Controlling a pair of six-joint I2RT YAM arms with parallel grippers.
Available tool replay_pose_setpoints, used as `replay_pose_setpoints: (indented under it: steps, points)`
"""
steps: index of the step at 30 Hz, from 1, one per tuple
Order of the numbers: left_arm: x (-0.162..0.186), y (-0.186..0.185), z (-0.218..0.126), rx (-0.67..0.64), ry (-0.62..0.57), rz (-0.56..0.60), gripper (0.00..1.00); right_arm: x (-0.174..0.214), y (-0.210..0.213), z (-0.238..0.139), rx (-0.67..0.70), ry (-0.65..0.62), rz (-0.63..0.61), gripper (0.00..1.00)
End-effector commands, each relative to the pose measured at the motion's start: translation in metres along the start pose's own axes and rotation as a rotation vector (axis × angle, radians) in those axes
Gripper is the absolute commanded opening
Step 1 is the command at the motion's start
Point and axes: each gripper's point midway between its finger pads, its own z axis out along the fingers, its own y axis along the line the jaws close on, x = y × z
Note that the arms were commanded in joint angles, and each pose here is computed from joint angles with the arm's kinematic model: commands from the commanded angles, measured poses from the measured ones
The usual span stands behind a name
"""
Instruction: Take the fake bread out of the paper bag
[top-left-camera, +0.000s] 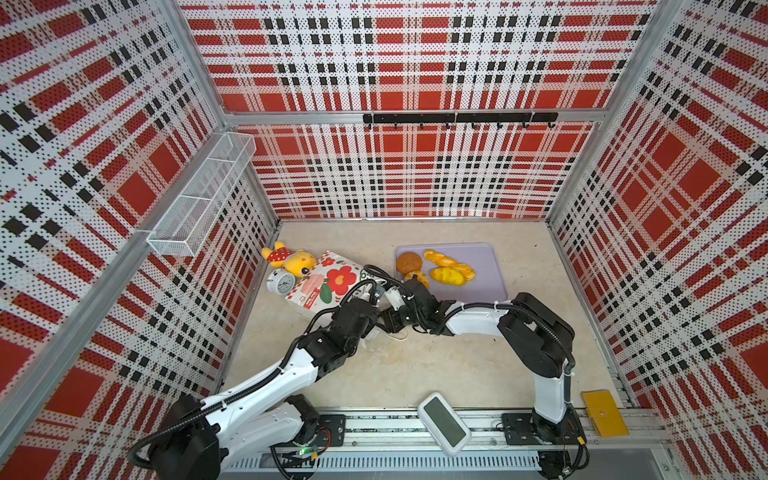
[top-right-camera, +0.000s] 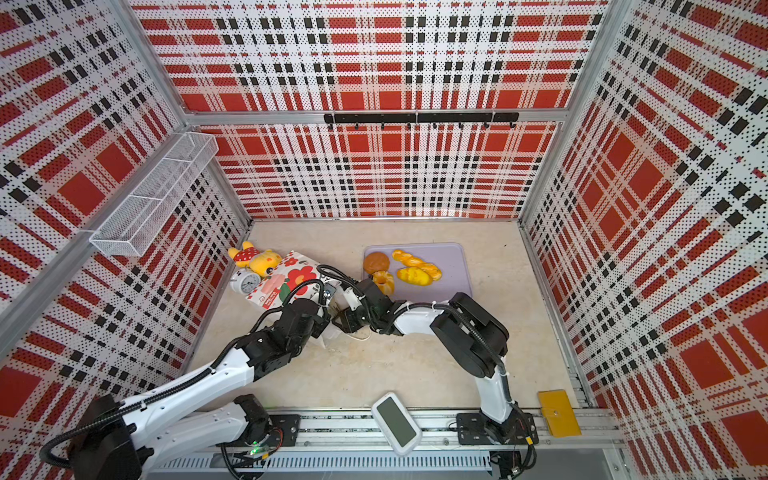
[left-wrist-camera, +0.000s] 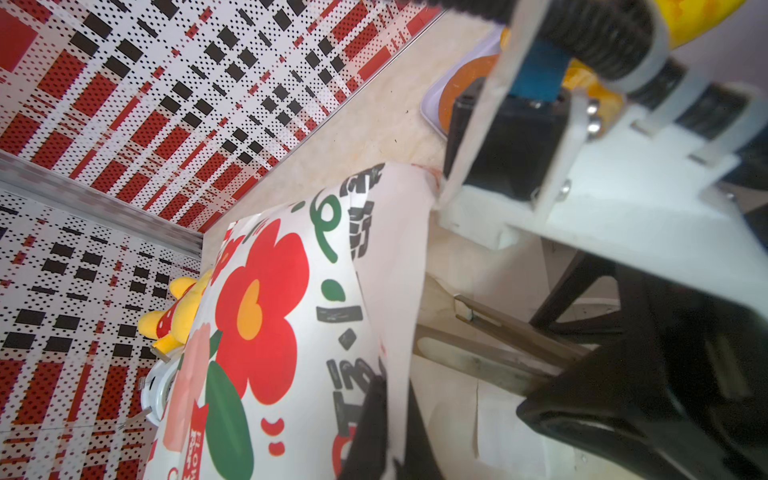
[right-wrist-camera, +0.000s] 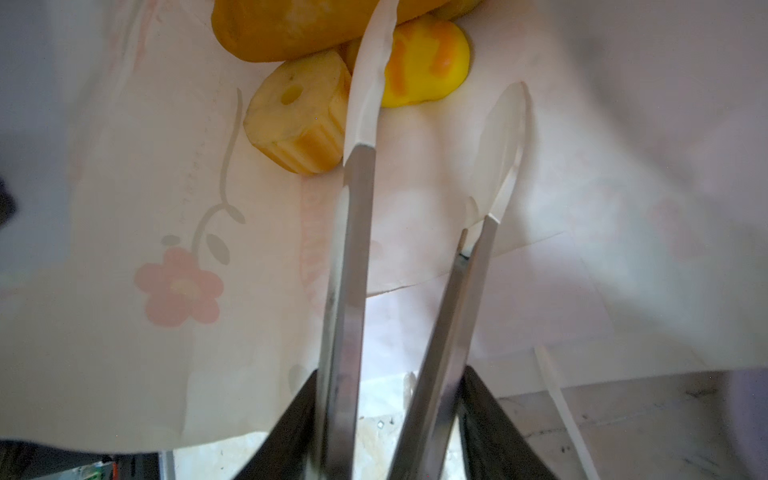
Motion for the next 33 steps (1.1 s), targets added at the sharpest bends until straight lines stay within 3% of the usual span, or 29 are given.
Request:
replay_pose_setpoints:
  steps: [1,9,18,22,27,33]
  points:
    - [-0.019,-0.006,-0.006,0.038,-0.088,-0.047,0.0,-0.026,0.025,-0.014,-0.096,-0.092,0.017,0.0]
    - [-0.019,-0.001,-0.01,0.02,-0.103,-0.072,0.0,-0.01,0.027,-0.047,-0.076,-0.097,0.078,0.0]
    - [-0.02,0.0,-0.013,0.022,-0.12,-0.095,0.0,-0.002,0.032,-0.058,-0.115,-0.124,0.102,0.0]
    - [-0.02,0.0,-0.013,0.024,-0.12,-0.097,0.0,0.006,0.032,-0.058,-0.118,-0.114,0.098,0.08]
    - [-0.021,-0.001,-0.012,0.028,-0.118,-0.091,0.0,0.016,0.025,-0.063,-0.09,-0.105,0.119,0.26]
    - [-0.022,-0.003,-0.013,0.034,-0.121,-0.086,0.0,0.018,0.028,-0.063,-0.126,-0.111,0.202,0.31]
